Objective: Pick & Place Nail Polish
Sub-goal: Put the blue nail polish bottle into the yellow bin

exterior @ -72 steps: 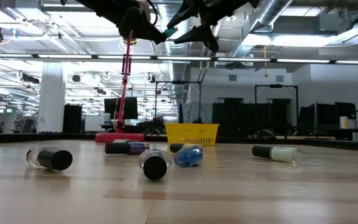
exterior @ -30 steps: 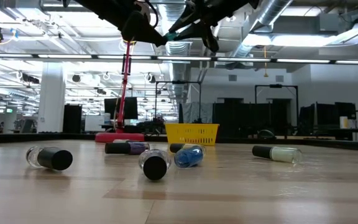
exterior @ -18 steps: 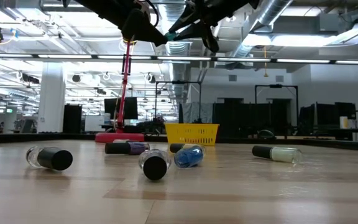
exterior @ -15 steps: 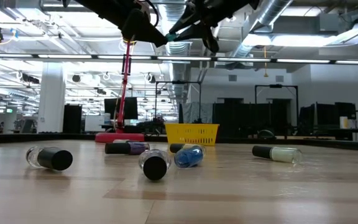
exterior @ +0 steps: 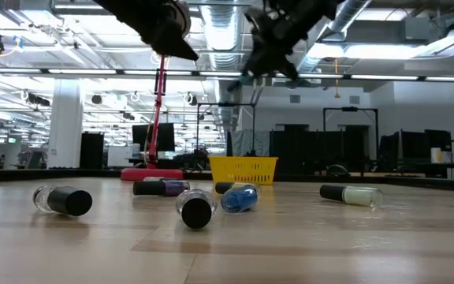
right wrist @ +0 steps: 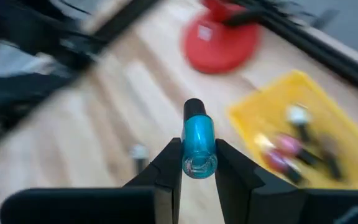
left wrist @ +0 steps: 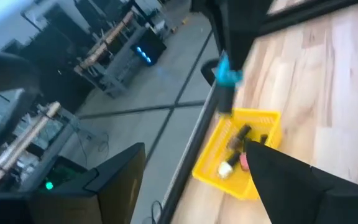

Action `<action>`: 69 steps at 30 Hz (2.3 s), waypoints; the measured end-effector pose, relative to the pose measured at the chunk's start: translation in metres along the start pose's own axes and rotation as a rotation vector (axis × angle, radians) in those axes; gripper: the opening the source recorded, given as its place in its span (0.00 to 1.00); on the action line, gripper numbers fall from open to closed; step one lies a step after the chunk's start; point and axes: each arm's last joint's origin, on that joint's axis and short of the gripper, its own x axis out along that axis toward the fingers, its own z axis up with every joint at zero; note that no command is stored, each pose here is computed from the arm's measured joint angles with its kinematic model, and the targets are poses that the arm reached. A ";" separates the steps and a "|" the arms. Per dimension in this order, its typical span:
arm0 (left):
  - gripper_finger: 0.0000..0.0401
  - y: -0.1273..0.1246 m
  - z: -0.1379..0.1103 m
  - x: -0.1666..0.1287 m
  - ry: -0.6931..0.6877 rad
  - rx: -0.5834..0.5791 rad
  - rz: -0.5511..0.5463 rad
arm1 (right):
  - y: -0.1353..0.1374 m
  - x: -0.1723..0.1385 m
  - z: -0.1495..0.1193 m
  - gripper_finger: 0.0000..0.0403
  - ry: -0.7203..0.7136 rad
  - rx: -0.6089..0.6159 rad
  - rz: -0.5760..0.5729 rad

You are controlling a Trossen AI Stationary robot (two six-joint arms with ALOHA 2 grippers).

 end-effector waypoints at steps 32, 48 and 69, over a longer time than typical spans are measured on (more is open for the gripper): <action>0.68 0.002 -0.001 -0.002 0.019 -0.064 0.026 | -0.065 0.128 -0.019 0.15 0.196 -0.031 -0.156; 0.68 0.002 -0.001 -0.002 0.017 -0.070 0.025 | -0.074 0.129 -0.013 0.15 0.144 -0.024 -0.131; 0.68 0.002 -0.001 -0.002 0.015 -0.091 0.022 | -0.077 0.146 -0.025 0.18 0.198 -0.013 -0.123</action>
